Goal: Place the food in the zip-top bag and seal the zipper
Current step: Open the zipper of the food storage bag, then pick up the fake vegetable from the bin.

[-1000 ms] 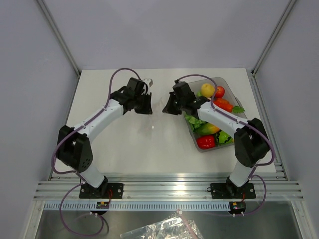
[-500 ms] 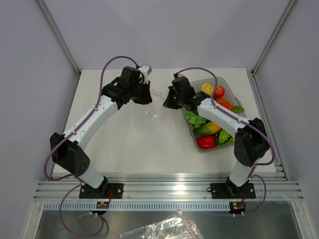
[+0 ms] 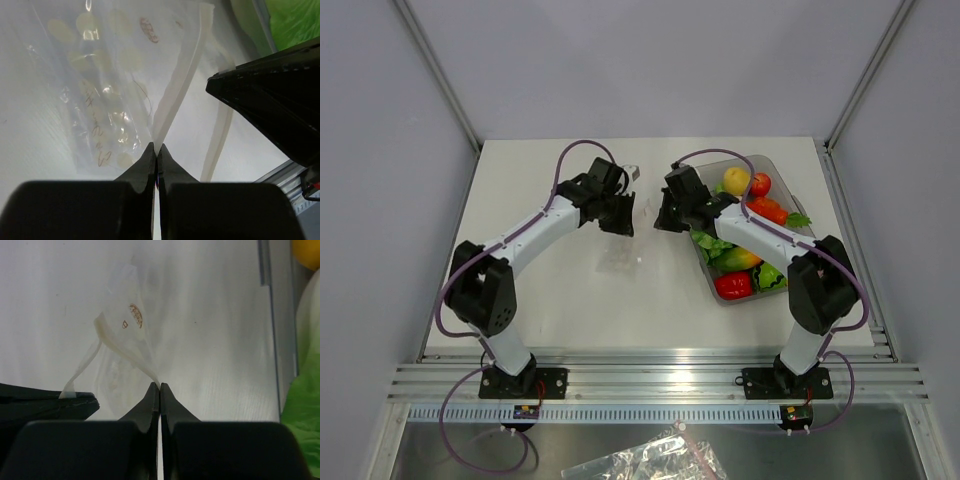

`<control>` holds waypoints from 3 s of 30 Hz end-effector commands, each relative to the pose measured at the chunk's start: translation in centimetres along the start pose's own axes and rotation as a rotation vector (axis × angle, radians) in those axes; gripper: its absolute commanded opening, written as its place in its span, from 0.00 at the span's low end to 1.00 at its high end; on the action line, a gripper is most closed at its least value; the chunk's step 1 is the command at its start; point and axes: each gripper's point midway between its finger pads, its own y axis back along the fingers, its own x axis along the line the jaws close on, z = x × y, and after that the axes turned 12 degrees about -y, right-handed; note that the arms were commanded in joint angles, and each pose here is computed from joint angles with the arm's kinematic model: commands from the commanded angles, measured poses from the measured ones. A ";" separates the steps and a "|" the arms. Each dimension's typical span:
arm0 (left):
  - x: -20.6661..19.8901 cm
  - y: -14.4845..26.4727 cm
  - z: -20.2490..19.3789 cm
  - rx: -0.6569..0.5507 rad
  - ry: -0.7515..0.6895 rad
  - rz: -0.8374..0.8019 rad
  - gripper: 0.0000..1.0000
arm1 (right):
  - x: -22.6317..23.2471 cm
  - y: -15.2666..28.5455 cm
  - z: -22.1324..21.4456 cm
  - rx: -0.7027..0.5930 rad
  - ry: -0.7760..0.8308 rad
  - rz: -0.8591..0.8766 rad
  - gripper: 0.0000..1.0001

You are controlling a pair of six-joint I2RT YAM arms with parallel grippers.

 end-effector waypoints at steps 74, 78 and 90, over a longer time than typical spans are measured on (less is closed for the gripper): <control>-1.2 -1.5 5.7 -0.100 0.108 0.147 0.00 | -27.1 8.3 19.3 -0.640 -0.641 -0.385 0.17; -1.6 -1.5 5.6 -0.097 0.104 0.123 0.00 | -26.0 9.8 19.8 -0.655 -0.596 -0.361 0.01; -0.8 -0.9 6.0 -0.083 0.065 0.159 0.00 | -14.6 13.8 20.2 -0.549 -0.278 0.048 0.00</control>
